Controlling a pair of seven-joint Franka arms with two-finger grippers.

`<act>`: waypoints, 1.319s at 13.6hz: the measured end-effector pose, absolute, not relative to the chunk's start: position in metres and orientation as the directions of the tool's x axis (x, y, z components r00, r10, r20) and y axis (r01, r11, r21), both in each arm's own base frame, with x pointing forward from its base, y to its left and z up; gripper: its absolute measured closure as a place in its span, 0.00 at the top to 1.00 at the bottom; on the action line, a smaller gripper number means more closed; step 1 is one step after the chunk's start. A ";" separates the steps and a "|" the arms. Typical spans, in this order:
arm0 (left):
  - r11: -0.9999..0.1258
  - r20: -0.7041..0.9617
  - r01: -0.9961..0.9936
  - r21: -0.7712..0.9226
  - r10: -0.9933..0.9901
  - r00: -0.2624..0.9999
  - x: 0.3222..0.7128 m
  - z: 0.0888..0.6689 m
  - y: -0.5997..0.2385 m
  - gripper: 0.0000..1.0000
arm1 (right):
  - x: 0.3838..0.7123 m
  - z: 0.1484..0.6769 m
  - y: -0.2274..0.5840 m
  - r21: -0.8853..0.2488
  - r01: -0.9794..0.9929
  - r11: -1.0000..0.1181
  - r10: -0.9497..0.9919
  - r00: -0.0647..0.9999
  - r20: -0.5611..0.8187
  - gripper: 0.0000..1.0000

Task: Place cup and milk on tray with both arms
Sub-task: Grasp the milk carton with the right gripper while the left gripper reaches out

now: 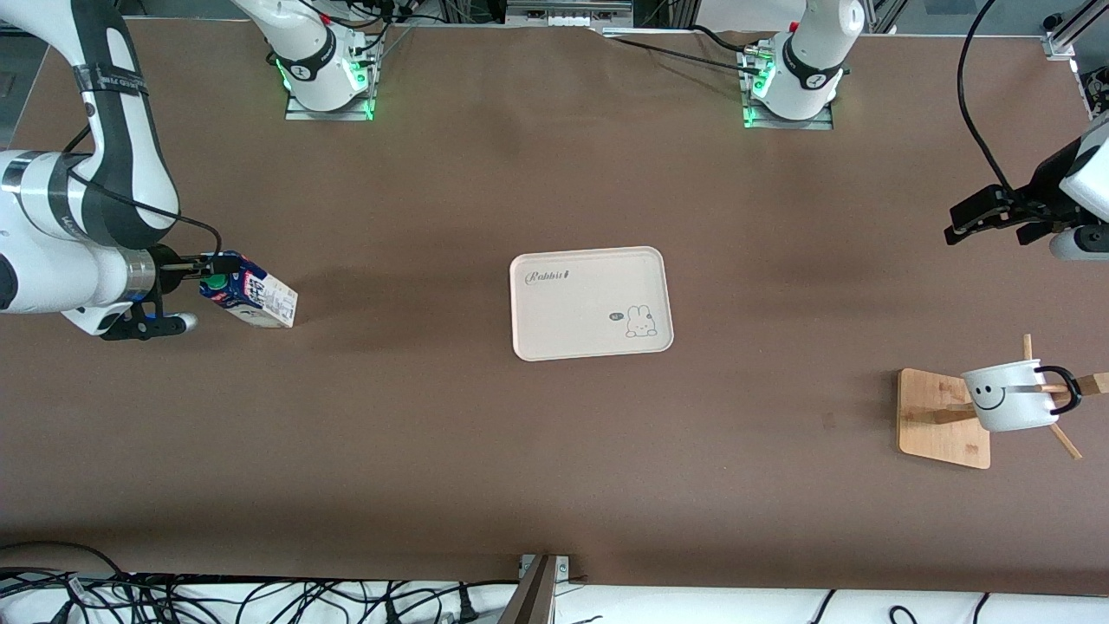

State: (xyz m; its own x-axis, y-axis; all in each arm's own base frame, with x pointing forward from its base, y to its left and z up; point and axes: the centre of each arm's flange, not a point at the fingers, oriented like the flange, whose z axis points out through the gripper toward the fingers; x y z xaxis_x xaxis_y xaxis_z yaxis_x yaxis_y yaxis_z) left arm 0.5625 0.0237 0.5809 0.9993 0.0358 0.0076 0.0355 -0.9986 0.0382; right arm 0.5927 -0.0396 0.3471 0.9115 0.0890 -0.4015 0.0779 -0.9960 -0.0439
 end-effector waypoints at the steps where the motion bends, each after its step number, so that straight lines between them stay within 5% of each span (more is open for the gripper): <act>1: -0.999 0.008 0.036 0.038 0.036 0.999 0.563 0.580 0.024 1.00 | 0.592 0.346 -0.040 -0.044 0.077 -0.996 0.088 0.911 -0.402 1.00; 8: -0.999 0.011 0.036 0.040 0.036 0.999 0.570 0.572 0.025 1.00 | 0.590 0.341 -0.041 -0.044 0.075 -0.996 0.086 0.909 -0.409 1.00; 10: -0.999 0.015 0.036 0.041 0.037 0.999 0.573 0.568 0.025 1.00 | 0.590 0.341 -0.041 -0.045 0.076 -0.996 0.088 0.908 -0.409 0.93; 13: -0.998 0.004 0.037 0.043 0.037 0.999 0.577 0.559 0.026 1.00 | 0.589 0.337 -0.041 -0.050 0.086 -0.995 0.099 0.905 -0.414 0.62; 18: -0.999 0.113 0.029 0.041 0.034 0.993 0.592 0.532 0.021 1.00 | 0.591 0.337 -0.041 -0.052 0.096 -0.994 0.109 0.909 -0.402 0.59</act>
State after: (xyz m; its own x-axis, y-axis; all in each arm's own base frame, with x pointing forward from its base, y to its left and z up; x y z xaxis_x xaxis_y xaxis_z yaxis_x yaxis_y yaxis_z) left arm 0.5916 0.0211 0.5318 0.9930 0.0339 0.1130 0.0294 -0.9987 0.0413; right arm 0.5910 -0.0406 0.3371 0.9091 0.1090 -0.4020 0.0962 -0.9940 -0.0521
